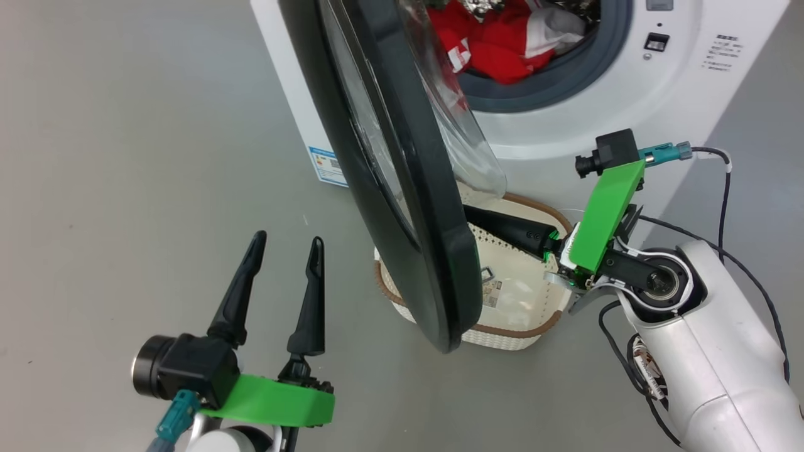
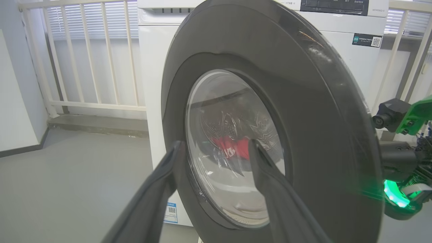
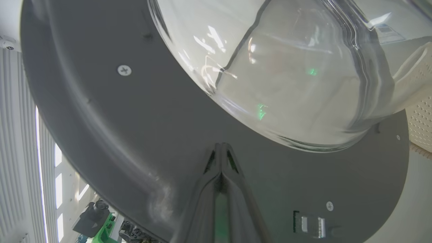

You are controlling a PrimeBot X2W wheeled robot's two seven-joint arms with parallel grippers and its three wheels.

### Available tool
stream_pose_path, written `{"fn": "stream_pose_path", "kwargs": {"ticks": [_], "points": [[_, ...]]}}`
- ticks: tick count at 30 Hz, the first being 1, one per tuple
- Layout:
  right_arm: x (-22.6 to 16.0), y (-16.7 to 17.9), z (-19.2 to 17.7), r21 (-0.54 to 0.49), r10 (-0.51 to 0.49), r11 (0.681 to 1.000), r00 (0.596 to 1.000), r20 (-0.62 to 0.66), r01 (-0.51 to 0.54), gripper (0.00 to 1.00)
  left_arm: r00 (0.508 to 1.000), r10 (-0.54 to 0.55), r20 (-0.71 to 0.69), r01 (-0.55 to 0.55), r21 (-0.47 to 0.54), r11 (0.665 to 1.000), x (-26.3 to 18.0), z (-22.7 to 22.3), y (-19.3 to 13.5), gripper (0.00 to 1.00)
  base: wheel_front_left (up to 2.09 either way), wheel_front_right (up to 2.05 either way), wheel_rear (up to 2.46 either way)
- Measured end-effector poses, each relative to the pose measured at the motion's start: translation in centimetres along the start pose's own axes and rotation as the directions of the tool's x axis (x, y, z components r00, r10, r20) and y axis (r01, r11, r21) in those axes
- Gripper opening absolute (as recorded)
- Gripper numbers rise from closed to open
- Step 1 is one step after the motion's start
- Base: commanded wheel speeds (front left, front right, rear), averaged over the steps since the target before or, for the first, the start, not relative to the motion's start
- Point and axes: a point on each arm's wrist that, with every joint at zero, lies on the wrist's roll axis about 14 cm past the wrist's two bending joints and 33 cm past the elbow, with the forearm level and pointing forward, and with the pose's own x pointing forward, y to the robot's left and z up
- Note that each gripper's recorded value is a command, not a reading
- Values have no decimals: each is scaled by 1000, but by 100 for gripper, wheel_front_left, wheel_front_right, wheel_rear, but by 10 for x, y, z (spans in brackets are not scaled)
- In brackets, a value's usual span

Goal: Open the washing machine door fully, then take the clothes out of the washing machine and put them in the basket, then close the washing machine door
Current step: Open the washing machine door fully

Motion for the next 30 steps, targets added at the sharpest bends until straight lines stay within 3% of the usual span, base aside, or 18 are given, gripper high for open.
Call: {"fn": "stream_pose_path", "kwargs": {"ticks": [30], "points": [[51, 23, -65, 29, 75, 997, 976, -206, -70, 0, 989, 147, 8, -147, 8, 989, -37, 15, 43, 100, 0, 0, 0]]}}
